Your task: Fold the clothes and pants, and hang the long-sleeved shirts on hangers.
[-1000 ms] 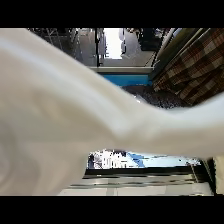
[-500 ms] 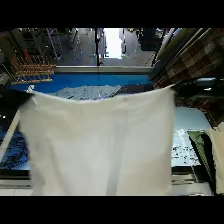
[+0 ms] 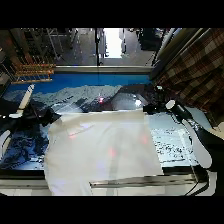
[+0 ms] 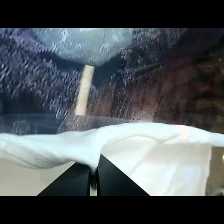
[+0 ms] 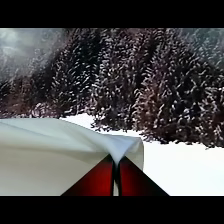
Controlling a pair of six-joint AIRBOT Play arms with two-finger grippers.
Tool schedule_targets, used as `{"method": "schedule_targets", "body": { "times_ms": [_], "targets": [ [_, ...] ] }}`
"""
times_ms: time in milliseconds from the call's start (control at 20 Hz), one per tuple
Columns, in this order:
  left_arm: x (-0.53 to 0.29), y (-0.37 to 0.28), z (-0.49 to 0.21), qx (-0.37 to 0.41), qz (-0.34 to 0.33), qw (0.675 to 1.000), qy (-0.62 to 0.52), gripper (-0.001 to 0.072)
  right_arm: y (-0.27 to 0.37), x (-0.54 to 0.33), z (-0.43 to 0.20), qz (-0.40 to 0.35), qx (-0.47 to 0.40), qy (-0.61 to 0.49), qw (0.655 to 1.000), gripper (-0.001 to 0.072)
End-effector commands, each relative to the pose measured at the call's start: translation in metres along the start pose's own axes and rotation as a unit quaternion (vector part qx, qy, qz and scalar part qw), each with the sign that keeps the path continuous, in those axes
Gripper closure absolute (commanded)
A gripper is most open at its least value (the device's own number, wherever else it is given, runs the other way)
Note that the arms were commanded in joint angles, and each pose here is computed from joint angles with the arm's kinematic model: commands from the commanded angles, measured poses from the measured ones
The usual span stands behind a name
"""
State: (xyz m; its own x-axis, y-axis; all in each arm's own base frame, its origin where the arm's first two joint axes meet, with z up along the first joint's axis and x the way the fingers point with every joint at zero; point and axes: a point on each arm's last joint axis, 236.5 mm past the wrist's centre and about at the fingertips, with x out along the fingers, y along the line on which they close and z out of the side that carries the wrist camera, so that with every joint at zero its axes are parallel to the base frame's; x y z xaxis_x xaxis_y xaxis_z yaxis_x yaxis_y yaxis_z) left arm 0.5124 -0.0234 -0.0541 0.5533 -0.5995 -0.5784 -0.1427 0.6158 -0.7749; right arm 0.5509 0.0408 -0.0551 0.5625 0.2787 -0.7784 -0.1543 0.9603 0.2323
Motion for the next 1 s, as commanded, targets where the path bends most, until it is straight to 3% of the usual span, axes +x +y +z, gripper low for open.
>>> {"method": "schedule_targets", "body": {
  "times_ms": [0, 250, 500, 750, 950],
  "targets": [
    [-0.002, -0.006, 0.009, -0.010, -0.035, 0.999, 0.033, 0.0700, -0.005, 0.009, -0.016, 0.007, -0.009, 0.040, 0.999, 0.0695],
    [-0.080, -0.026, -0.008, 0.004, -0.076, 0.993, 0.092, 0.0701, 0.011, -0.064, -0.010, 0.056, -0.035, 0.115, 0.991, 0.0695],
    [-0.146, 0.029, -0.080, -0.007, 0.054, 0.967, 0.250, 0.0701, 0.038, -0.127, -0.078, 0.125, -0.037, 0.275, 0.953, 0.0695],
    [-0.143, 0.043, -0.149, -0.040, 0.090, 0.926, 0.364, 0.0701, 0.063, -0.107, -0.140, 0.139, -0.045, 0.352, 0.924, 0.0695],
    [-0.146, 0.056, -0.185, -0.058, 0.115, 0.901, 0.415, 0.0701, 0.053, -0.094, -0.165, 0.117, -0.043, 0.368, 0.921, 0.0695]
  ]
}}
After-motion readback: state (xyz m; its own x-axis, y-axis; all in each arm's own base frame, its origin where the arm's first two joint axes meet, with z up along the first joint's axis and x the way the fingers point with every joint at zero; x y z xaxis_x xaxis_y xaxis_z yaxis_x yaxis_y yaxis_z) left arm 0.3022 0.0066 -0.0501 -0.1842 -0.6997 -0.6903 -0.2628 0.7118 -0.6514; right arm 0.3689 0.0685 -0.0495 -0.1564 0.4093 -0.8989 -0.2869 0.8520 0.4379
